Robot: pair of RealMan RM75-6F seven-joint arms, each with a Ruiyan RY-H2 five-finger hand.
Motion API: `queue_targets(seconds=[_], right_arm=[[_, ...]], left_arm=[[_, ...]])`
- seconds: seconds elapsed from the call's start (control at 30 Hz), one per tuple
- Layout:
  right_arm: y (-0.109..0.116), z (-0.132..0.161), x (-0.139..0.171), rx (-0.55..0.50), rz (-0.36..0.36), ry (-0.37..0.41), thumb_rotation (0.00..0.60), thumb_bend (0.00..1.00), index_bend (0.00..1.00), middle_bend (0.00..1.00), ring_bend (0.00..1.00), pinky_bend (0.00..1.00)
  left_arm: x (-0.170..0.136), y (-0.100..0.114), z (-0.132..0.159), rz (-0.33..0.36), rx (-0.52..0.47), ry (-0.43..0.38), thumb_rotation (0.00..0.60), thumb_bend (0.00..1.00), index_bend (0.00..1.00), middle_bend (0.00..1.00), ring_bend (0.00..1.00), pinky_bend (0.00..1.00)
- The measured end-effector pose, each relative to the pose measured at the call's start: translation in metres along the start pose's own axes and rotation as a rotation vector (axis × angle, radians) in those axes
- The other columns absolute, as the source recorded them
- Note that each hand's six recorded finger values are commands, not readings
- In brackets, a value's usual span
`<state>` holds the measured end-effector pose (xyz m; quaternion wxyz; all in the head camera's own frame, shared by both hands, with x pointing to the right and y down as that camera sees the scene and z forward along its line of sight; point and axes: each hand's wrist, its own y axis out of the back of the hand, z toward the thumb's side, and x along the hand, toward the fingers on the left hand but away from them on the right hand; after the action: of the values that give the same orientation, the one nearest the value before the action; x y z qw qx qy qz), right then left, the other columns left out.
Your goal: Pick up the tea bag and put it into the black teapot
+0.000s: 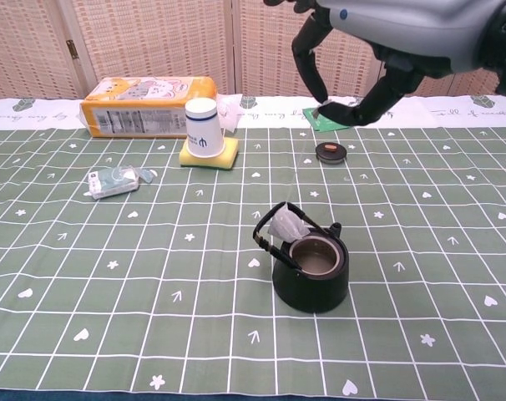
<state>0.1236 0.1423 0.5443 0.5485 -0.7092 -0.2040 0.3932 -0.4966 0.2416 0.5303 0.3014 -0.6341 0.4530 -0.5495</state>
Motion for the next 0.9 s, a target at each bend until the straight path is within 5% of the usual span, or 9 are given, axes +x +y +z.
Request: queue_targets(seconds=[0.4,0.9], right_arm=[[0.008,0.003,0.010,0.020,-0.031,0.011,0.600,0.43,0.67,0.04,0.08,0.00],[-0.025,0.002,0.024,0.055,0.061,0.021,0.600,0.43,0.67,0.04,0.09,0.00]], left_arm=[[0.000,0.000,0.000,0.000,0.004,0.000,0.600,0.35,0.00,0.00,0.00,0.00],[0.000,-0.001,-0.001,0.001,0.009,0.008,0.600,0.35,0.00,0.00,0.00,0.00]])
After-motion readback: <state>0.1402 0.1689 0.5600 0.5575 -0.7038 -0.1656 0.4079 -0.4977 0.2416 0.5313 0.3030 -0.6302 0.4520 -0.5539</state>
